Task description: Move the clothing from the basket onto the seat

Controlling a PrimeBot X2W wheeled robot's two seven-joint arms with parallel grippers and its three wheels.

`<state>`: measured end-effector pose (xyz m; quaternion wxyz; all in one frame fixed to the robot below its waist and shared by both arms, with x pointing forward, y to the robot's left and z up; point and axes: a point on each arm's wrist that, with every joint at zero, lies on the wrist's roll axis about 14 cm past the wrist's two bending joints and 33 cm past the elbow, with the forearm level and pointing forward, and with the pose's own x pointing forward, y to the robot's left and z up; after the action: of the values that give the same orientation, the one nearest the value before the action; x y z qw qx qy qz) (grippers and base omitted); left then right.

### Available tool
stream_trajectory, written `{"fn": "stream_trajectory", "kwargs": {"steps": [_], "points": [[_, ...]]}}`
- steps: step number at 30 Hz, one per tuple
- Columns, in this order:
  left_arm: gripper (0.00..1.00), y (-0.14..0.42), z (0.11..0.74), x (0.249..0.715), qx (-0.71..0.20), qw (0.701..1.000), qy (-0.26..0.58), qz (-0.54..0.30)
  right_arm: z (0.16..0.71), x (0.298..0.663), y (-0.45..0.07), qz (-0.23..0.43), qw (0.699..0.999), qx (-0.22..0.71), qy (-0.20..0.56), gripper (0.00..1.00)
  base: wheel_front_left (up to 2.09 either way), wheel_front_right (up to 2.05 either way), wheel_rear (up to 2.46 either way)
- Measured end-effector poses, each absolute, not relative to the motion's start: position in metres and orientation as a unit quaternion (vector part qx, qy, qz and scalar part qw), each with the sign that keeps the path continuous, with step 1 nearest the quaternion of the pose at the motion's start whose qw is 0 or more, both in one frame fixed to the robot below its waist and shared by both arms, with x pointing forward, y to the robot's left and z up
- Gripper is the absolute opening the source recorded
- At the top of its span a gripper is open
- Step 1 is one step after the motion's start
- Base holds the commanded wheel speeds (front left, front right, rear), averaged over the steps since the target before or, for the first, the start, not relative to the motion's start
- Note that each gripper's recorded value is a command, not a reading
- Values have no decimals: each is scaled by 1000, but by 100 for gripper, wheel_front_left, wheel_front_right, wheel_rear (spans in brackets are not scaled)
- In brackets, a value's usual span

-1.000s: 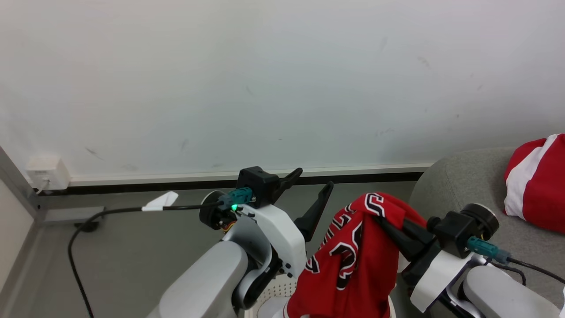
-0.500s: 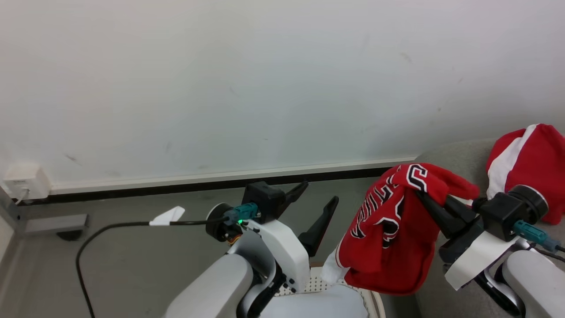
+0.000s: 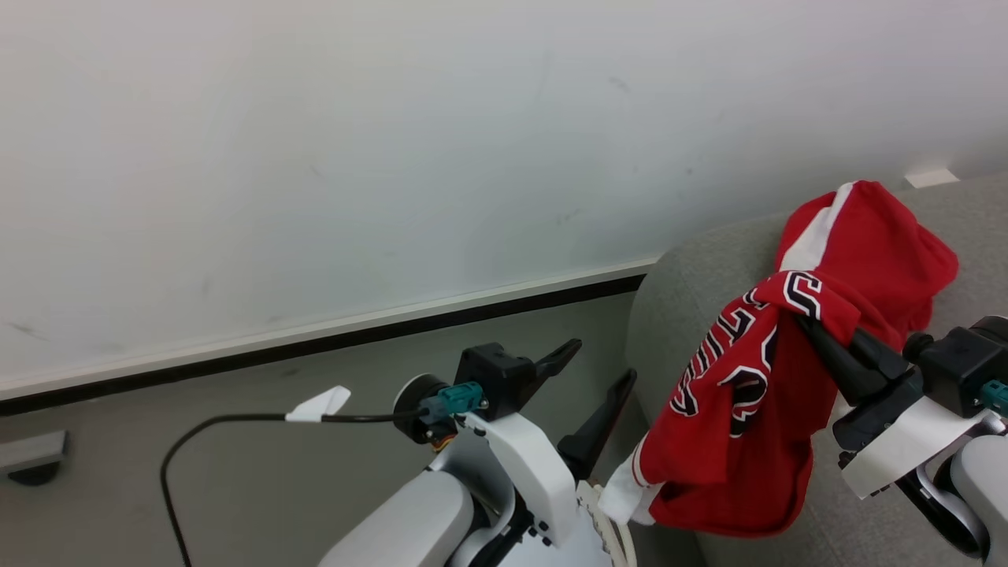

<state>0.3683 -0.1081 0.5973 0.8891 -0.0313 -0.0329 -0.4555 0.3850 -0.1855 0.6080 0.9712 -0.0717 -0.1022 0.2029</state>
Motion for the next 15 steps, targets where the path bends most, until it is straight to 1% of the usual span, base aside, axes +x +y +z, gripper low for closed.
{"fn": "stream_trajectory", "kwargs": {"steps": [8, 15], "points": [[100, -148, 595, 346, -42, 856, -28, -515, 609, 369, -231, 143, 982, -79, -99, 0, 0, 0, 0], [100, -164, 587, 338, -58, 841, -15, -538, 604, 370, -251, 115, 987, -67, -91, 0, 0, 0, 0]]}}
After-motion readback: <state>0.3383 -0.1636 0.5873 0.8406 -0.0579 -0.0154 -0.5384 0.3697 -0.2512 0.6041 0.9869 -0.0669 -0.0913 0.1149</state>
